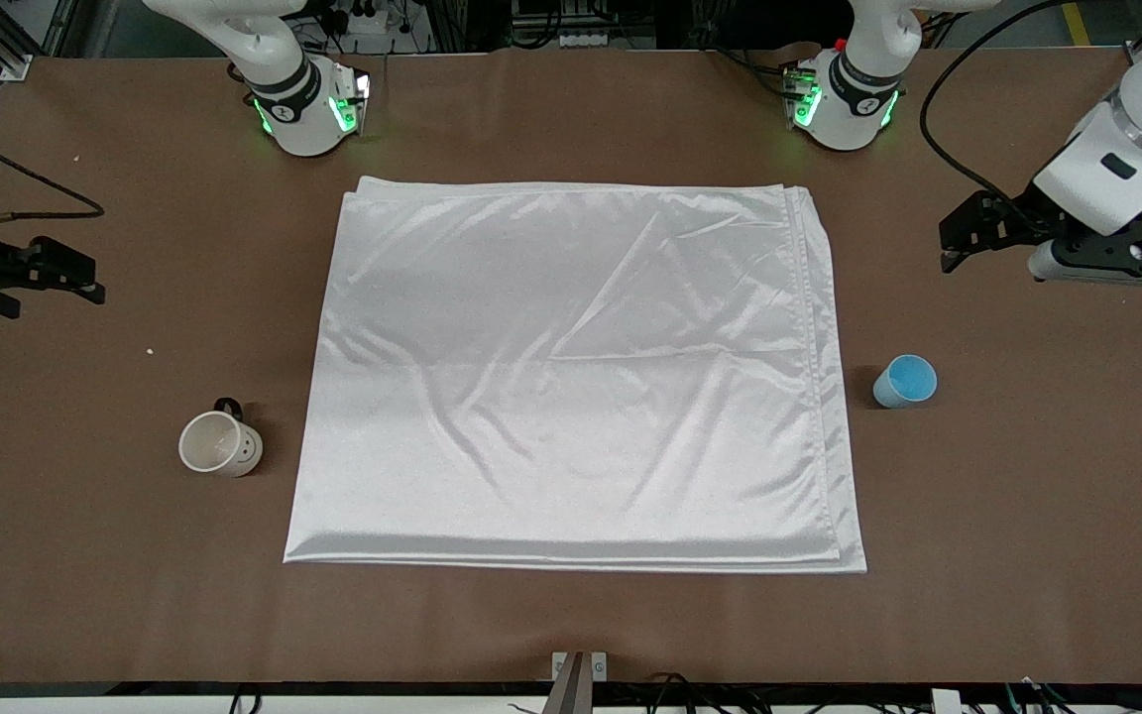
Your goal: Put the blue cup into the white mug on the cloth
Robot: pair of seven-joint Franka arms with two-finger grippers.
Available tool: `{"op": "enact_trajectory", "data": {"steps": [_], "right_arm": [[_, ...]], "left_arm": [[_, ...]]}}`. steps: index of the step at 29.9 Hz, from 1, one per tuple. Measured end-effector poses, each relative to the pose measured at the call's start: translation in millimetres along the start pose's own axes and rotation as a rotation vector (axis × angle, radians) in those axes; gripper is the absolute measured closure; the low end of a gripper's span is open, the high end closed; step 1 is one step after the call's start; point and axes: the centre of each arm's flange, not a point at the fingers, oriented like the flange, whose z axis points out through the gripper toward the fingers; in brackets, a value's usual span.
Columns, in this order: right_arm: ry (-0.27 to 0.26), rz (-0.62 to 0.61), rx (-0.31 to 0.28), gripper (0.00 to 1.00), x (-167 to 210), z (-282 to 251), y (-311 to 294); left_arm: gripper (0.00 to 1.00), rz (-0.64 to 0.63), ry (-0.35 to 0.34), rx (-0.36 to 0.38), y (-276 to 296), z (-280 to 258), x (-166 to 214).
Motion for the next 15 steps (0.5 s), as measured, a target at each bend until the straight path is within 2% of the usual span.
{"op": "enact_trajectory", "data": {"steps": [15], "right_arm": [[-0.001, 0.003, 0.000, 0.00, -0.9, 0.6, 1.2]], "left_arm": [[0.00, -0.035, 0.000, -0.007, -12.1, -0.2, 0.8]]}}
